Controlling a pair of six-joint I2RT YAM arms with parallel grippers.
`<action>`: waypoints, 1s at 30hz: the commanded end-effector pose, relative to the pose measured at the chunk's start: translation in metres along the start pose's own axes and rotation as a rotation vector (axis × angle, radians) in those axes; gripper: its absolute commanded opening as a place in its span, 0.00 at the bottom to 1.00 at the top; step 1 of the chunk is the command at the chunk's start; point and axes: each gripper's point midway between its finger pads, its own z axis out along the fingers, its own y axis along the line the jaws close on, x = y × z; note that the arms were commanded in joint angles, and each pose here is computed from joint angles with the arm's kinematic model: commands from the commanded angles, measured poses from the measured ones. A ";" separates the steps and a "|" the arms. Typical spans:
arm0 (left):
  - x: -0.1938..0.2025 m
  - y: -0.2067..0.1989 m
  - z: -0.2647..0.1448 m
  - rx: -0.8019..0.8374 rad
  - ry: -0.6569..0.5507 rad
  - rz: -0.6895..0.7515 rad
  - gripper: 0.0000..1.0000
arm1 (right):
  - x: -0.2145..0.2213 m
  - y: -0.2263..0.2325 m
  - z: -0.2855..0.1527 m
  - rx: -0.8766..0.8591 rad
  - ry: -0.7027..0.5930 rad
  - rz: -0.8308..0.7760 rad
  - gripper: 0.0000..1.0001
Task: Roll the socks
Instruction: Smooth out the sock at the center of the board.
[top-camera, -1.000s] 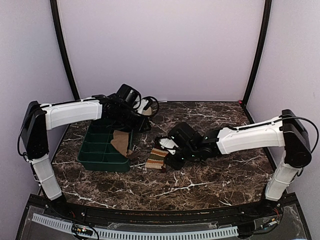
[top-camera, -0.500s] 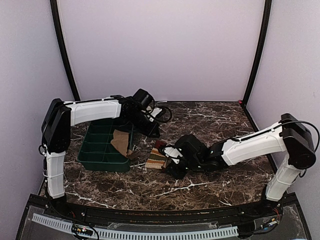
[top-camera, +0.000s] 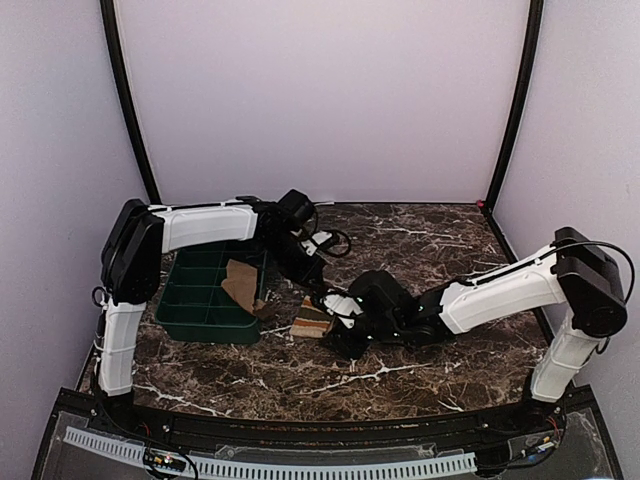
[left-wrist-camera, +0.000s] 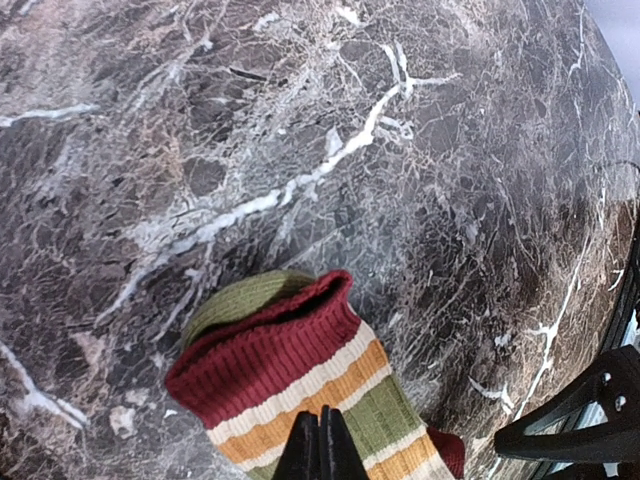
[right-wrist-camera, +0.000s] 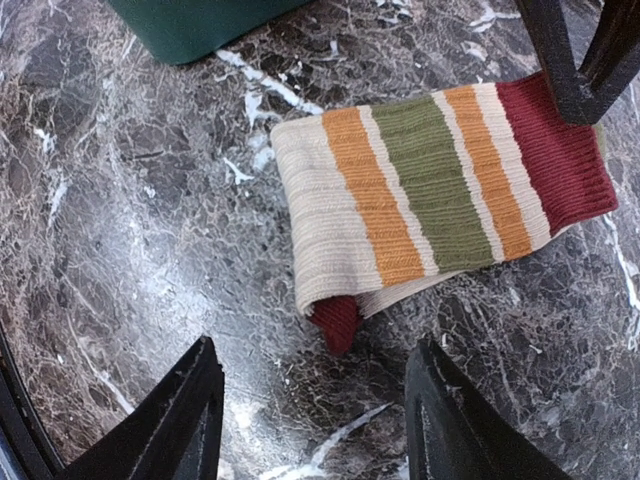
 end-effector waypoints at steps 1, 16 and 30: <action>0.004 -0.010 0.002 0.034 0.037 0.016 0.00 | -0.008 0.010 0.007 -0.040 -0.024 -0.014 0.57; 0.012 0.003 0.030 -0.009 0.113 -0.013 0.00 | 0.000 0.015 0.020 -0.068 0.001 -0.021 0.57; 0.025 0.015 0.049 -0.037 0.167 -0.051 0.00 | -0.004 0.014 0.028 -0.091 -0.006 -0.030 0.52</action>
